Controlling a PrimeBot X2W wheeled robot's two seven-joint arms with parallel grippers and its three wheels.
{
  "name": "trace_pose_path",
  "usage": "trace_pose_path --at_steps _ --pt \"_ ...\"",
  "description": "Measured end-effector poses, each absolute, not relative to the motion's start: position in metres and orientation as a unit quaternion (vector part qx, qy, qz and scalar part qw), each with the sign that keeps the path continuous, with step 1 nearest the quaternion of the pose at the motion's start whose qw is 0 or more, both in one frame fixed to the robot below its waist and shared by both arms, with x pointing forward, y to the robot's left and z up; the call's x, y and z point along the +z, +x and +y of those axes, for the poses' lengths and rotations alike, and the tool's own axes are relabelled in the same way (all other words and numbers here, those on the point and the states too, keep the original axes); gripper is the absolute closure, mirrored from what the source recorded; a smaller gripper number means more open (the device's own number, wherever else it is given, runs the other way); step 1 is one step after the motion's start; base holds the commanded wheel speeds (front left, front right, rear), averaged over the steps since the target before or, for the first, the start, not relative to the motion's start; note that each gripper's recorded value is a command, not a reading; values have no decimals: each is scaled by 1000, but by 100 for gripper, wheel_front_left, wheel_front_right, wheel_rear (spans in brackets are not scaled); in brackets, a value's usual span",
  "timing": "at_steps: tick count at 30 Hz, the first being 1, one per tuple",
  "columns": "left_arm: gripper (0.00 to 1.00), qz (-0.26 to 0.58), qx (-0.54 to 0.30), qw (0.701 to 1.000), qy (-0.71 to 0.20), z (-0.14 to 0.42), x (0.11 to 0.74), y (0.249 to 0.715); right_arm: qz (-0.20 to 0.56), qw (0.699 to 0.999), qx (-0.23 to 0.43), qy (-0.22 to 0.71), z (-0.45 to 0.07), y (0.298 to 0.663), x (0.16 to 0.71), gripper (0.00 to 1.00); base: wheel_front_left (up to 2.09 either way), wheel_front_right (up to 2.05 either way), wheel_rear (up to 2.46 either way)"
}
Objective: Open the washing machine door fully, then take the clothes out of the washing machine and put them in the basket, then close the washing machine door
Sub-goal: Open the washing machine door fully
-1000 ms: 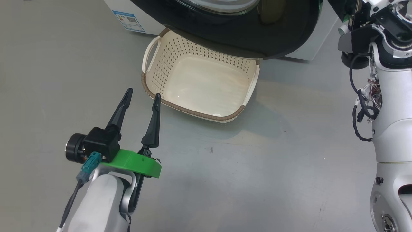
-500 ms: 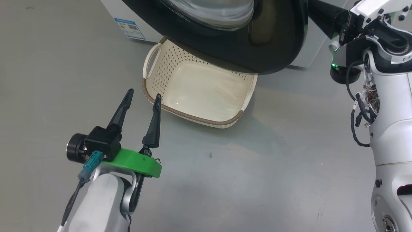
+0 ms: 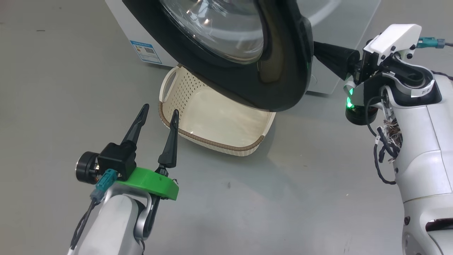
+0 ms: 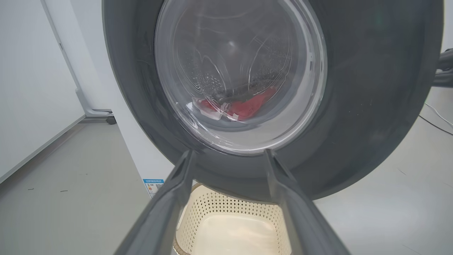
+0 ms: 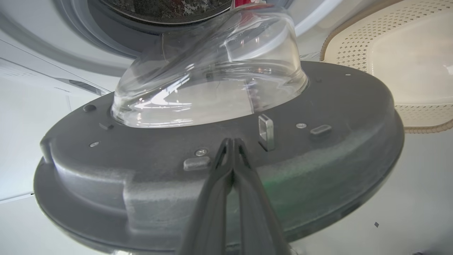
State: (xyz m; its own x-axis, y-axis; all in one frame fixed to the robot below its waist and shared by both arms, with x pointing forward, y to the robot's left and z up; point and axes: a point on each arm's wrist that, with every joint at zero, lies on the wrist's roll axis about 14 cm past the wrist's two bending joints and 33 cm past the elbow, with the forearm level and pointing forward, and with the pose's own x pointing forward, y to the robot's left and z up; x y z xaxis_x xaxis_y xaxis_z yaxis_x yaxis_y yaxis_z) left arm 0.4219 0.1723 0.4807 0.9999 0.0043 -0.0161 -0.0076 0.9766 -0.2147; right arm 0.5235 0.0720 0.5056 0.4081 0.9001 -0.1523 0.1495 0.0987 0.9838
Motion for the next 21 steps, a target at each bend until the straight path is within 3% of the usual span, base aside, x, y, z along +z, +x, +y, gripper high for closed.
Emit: trace_pose_path --at_steps 21 --pt "0 -8 -6 994 -110 164 495 406 484 542 351 591 91 471 518 100 0 0 0"
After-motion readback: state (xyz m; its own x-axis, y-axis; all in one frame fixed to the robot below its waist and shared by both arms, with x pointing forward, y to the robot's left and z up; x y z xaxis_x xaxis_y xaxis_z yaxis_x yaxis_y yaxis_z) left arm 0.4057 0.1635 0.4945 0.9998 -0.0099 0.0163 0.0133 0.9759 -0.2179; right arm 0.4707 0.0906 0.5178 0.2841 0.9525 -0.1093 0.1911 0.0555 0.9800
